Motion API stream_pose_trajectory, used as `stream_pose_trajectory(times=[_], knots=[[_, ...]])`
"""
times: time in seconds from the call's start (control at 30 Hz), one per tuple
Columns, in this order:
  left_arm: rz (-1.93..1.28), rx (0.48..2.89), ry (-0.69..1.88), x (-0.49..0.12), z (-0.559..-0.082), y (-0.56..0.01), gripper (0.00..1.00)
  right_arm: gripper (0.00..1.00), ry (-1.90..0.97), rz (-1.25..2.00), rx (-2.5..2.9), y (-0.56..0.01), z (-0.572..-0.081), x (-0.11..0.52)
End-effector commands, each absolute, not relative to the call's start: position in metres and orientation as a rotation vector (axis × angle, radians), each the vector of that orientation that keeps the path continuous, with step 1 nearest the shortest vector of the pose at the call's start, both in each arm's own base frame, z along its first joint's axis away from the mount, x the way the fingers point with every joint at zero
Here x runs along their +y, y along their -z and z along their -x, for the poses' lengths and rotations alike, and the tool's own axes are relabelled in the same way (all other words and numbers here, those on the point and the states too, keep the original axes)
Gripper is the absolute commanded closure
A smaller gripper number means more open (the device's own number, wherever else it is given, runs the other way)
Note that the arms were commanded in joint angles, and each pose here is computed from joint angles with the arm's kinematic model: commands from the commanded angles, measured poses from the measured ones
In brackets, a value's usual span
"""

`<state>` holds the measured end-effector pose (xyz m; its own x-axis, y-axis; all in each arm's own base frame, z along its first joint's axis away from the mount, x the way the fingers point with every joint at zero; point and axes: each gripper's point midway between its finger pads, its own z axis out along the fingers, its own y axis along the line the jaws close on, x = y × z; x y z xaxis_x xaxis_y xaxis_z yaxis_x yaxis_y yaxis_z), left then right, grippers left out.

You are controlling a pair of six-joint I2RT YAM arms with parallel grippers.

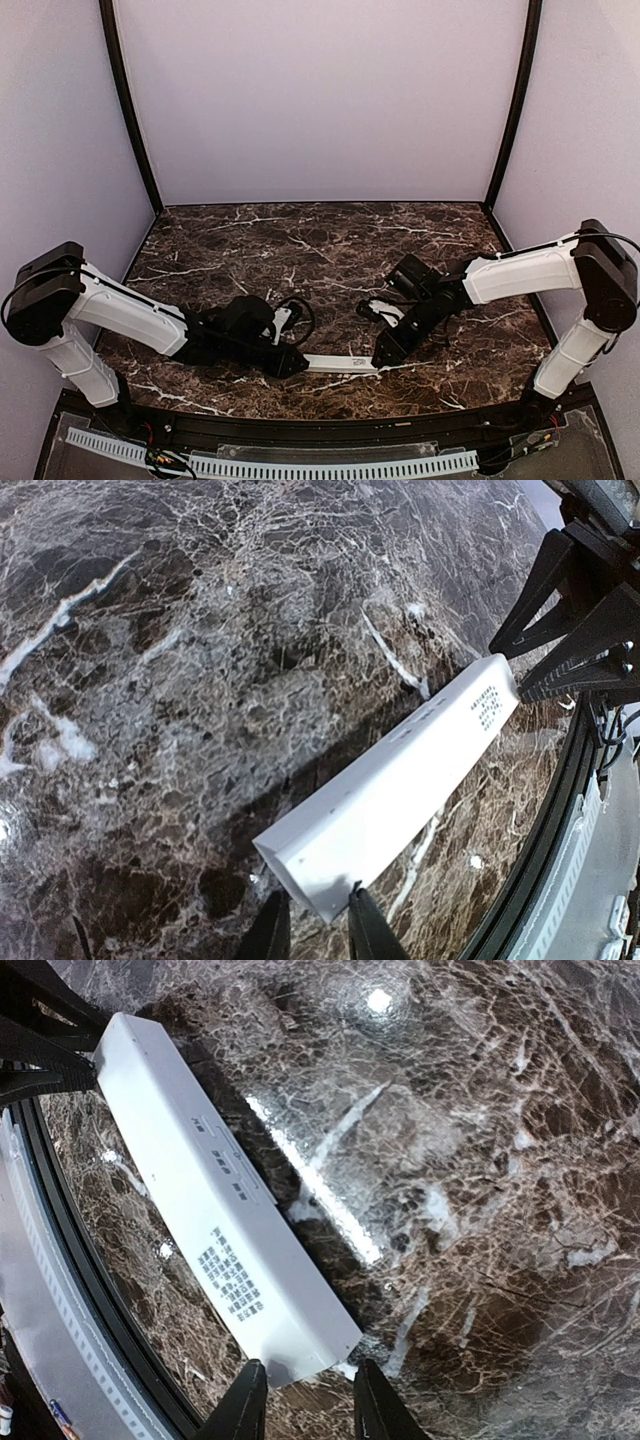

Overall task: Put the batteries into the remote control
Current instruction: Load the battery cover onto the remote control without the battery cover.

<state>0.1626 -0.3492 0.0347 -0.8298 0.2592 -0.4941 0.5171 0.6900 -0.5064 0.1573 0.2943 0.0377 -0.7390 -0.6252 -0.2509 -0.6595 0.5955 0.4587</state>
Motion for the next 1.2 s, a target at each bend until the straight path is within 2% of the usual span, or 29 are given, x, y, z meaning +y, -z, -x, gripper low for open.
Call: stream_pose_trajectory(times=[0.0, 0.1, 0.27, 0.5, 0.77, 0.9, 1.17], knots=[[-0.620, 2.516, 0.916, -0.352, -0.165, -0.036, 0.80, 0.70, -0.843, 1.107, 2.753, -0.032, -0.158, 0.294], [-0.614, 2.506, 0.911, -0.351, -0.167, -0.039, 0.77, 0.70, -0.849, 1.109, 2.752, -0.032, -0.158, 0.295], [-0.608, 2.508, 0.905, -0.349, -0.173, -0.046, 0.70, 0.64, -0.863, 1.106, 2.743, -0.036, -0.159, 0.296], [-0.607, 2.496, 0.920, -0.351, -0.176, -0.051, 0.70, 0.62, -0.884, 1.083, 2.736, -0.041, -0.162, 0.296], [-0.611, 2.515, 0.930, -0.355, -0.175, -0.042, 0.77, 0.69, -0.898, 1.086, 2.747, -0.037, -0.161, 0.297], [-0.623, 2.534, 0.933, -0.356, -0.172, -0.035, 0.84, 0.73, -0.908, 1.092, 2.750, -0.035, -0.160, 0.298], [-0.636, 2.563, 0.948, -0.356, -0.167, -0.027, 0.91, 0.77, -0.926, 1.098, 2.751, -0.033, -0.159, 0.300]])
